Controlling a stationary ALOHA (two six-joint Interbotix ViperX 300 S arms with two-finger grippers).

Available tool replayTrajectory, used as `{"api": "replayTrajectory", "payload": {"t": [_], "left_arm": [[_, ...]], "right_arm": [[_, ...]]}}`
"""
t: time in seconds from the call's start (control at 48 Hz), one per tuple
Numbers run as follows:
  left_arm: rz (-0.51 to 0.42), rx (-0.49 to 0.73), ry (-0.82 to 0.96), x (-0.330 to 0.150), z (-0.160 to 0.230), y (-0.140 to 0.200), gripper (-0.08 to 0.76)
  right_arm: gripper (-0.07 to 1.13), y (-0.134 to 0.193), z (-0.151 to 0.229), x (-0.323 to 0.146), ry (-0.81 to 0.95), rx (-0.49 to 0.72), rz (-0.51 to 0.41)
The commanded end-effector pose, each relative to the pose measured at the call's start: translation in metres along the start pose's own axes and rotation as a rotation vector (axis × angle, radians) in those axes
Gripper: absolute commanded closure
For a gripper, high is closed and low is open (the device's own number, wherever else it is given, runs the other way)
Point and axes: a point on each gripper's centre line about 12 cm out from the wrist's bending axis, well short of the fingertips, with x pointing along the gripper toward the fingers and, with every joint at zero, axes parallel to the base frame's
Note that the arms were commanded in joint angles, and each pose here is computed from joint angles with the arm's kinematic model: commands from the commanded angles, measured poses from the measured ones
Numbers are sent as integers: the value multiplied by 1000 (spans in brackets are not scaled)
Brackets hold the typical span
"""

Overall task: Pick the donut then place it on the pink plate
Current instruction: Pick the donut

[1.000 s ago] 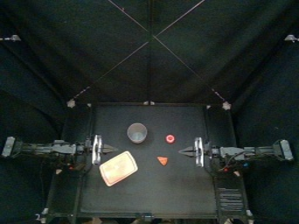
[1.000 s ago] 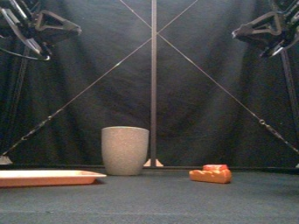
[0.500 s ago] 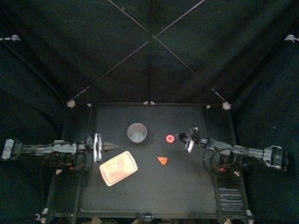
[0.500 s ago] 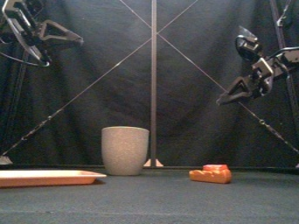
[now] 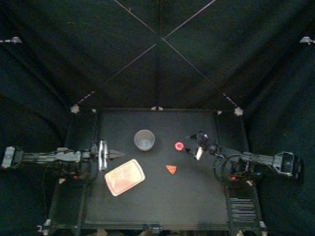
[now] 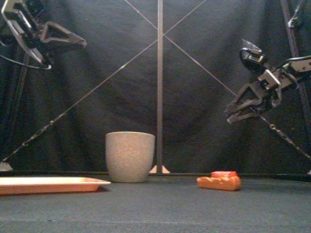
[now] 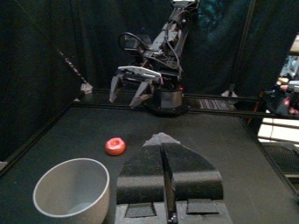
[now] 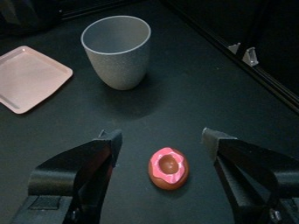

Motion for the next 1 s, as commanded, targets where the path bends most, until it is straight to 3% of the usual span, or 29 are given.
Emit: {"api": "replayTrajectory", "payload": {"t": [0.021, 0.417, 1.0], "left_arm": [[2, 6, -9, 1, 3, 0, 642], [5, 3, 5, 0, -4, 1, 642], [31, 1, 15, -1, -9, 6, 642]], "right_arm": [[-8, -3, 1, 5, 6, 6, -13], [-8, -16, -39, 55, 234, 98, -77], [-8, -20, -65, 96, 426, 78, -80]]}}
